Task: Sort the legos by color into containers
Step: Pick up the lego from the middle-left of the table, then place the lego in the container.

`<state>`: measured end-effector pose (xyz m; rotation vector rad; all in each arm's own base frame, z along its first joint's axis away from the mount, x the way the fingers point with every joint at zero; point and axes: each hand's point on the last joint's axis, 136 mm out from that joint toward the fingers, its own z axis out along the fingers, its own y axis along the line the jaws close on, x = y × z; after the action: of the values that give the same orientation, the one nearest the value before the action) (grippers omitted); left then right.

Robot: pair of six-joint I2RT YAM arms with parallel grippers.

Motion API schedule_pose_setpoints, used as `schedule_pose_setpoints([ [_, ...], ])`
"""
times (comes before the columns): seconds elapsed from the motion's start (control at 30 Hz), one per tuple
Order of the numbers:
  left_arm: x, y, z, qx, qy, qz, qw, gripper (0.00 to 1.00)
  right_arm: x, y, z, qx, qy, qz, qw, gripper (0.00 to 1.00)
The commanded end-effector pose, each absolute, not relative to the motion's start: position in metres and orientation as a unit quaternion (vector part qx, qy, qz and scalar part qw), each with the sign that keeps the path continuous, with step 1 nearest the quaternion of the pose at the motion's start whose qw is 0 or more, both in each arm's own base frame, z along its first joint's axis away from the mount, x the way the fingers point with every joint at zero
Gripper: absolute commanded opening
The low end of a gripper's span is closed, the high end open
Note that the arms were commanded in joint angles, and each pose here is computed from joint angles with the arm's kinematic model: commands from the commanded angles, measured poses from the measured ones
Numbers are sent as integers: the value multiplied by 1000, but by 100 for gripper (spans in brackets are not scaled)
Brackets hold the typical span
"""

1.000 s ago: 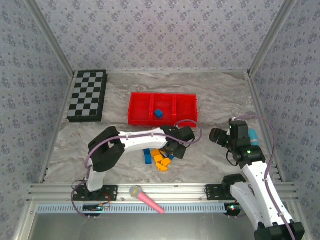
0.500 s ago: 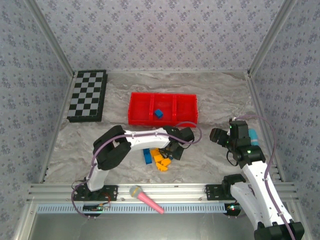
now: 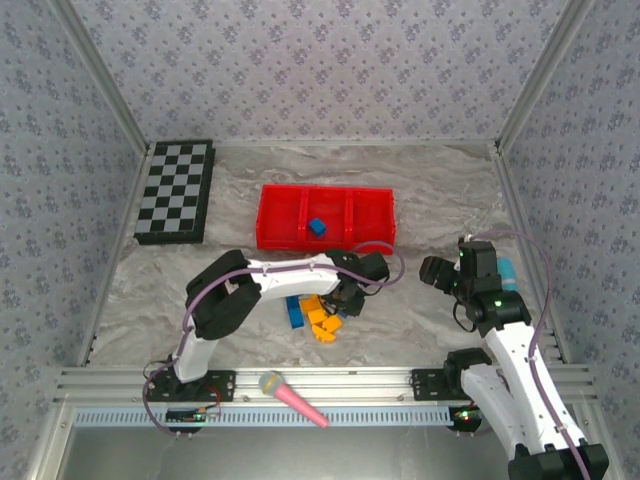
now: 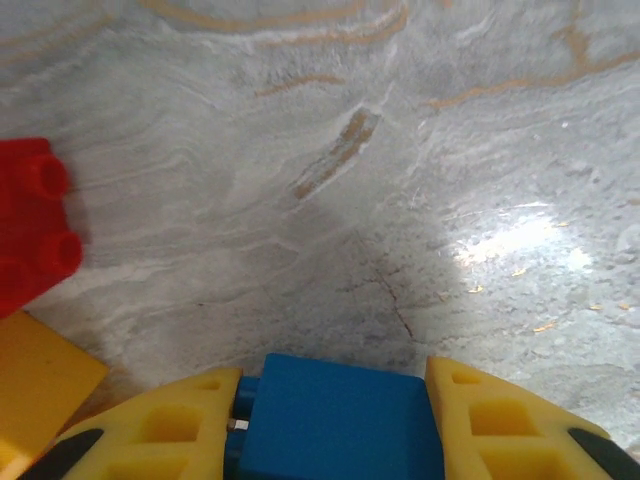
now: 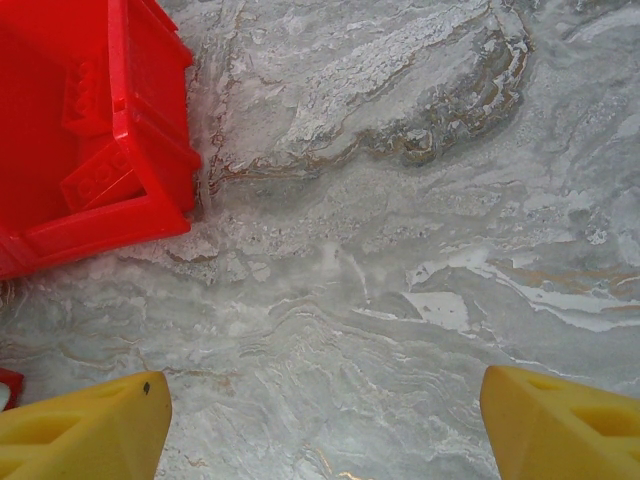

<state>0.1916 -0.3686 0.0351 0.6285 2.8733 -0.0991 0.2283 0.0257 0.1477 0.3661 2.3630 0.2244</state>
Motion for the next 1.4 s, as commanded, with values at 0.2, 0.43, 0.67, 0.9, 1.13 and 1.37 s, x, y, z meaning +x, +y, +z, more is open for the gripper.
schedule_pose_setpoints([
  [0.2,265,-360,142,176,952,-73,241,11,225,18,156,154,912,76,372,82],
  [0.43,350,-342,181,125,939,-95,307,7,225,18,157,153,911,75,377,82],
  [0.67,416,-332,178,83,936,-89,330,7,225,20,157,149,910,80,378,82],
  [0.9,442,-340,150,89,944,-70,310,24,226,20,158,145,910,79,381,82],
  [1.13,447,-338,146,81,945,-68,308,45,227,20,156,141,910,80,382,82],
  [1.37,440,-330,168,90,935,-79,335,68,228,20,155,142,910,79,381,82],
])
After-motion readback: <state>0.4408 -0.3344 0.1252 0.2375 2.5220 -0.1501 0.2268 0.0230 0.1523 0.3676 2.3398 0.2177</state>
